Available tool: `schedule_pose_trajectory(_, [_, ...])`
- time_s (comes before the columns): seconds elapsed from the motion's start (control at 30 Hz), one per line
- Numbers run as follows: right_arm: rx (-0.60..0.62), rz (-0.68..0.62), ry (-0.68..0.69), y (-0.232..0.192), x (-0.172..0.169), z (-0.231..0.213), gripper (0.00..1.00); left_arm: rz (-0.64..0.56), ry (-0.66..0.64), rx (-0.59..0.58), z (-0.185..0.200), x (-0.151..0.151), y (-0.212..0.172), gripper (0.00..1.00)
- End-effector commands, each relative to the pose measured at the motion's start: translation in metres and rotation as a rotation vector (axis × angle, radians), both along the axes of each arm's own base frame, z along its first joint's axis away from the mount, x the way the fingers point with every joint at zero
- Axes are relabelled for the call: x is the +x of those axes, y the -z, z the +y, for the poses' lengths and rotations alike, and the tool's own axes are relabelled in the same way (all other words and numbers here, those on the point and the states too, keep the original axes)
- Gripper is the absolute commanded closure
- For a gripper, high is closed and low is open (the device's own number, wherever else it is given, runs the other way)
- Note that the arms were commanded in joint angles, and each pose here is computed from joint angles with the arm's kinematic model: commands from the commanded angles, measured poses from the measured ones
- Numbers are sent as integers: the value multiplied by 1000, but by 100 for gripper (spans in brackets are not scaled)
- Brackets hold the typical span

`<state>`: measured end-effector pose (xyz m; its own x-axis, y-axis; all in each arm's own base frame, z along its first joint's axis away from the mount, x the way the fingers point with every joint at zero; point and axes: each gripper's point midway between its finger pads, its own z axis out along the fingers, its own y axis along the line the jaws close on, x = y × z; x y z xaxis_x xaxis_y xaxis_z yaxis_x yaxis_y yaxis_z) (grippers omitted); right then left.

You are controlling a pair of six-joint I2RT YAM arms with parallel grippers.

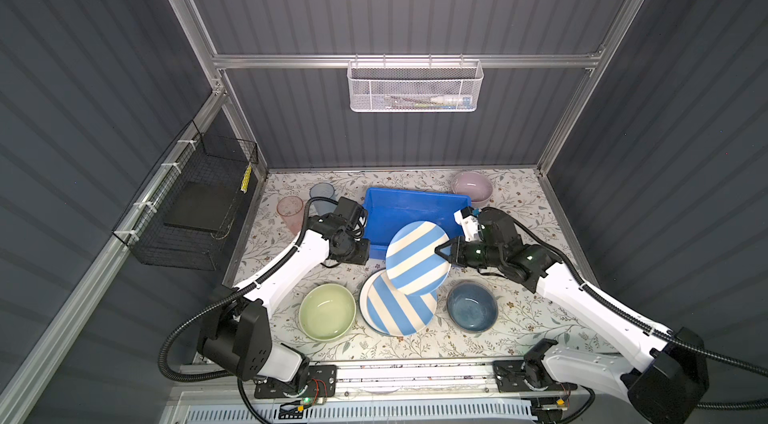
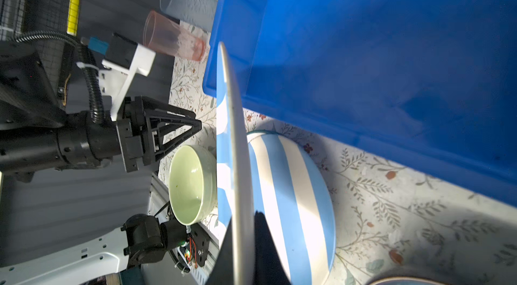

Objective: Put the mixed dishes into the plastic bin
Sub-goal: 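Lift the plate toward the bin with right gripper while left grips bin rim, then lower the striped plate into the blue bin with the right gripper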

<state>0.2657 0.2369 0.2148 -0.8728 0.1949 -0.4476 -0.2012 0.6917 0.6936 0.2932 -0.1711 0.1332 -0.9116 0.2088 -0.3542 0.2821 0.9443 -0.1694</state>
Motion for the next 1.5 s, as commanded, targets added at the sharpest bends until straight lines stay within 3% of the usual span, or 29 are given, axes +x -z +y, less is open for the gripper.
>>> schedule_pose_trajectory(0.0, [14, -68, -16, -29, 15, 1, 99, -66, -60, 11, 6, 25, -11, 56])
schedule_pose_trajectory(0.33, [-45, -101, 51, -38, 76, -2, 99, -114, -122, 6, 28, 64, -14, 64])
schedule_pose_trajectory(0.8, [-36, -59, 78, -9, 150, 19, 100, -120, -59, -1, 17, 89, 0, 67])
schedule_pose_trajectory(1.47, [-6, 97, 60, 67, 182, 57, 99, -31, -14, -41, 2, 91, 30, 78])
